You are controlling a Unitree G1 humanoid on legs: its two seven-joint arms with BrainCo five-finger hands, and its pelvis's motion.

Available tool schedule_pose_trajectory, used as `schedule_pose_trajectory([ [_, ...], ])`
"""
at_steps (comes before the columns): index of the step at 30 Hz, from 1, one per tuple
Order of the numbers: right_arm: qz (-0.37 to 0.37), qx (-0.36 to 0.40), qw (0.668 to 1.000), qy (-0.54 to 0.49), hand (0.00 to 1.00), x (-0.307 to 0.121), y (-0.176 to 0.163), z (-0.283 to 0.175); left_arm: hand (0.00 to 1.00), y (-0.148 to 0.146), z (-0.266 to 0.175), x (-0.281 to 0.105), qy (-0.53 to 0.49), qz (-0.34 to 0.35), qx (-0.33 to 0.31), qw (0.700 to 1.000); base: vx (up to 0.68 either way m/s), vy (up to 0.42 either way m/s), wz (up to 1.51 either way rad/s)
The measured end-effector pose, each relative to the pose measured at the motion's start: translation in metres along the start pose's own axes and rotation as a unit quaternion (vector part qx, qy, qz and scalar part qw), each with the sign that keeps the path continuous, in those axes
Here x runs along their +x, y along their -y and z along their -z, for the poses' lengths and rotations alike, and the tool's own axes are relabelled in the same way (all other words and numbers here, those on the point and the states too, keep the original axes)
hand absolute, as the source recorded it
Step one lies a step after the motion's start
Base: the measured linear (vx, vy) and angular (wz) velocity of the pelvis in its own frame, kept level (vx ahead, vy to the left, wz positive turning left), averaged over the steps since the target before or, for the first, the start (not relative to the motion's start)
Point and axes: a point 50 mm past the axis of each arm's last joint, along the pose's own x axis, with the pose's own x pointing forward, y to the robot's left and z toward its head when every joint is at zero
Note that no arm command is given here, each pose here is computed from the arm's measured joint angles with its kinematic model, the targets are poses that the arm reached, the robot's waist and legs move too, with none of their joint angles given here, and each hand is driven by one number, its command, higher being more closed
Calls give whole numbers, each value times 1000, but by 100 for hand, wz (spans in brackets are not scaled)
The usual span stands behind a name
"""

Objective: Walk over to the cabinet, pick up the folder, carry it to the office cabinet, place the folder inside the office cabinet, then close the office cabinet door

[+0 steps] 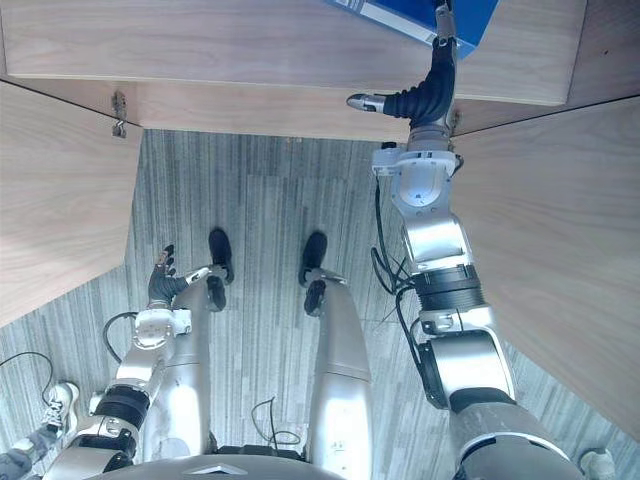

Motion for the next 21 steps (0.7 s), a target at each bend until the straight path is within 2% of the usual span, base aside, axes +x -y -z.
schedule_pose_trajectory([
  [5,6,7,999,51,100,-17,-6,-19,0,-1,-1,0,3,0,6,1000,0,0,0],
  [12,-29,-95,987,127,100,-29,-29,-32,0,0,-1,0,9,3,23,1000,0,0,0],
  [16,-57,-116,982,138,100,-31,-42,-32,0,-1,0,-1,10,2,24,1000,2,2,1],
  [21,-78,-146,978,126,100,-13,-52,-24,0,-2,1,-2,11,1,24,1000,21,15,4],
])
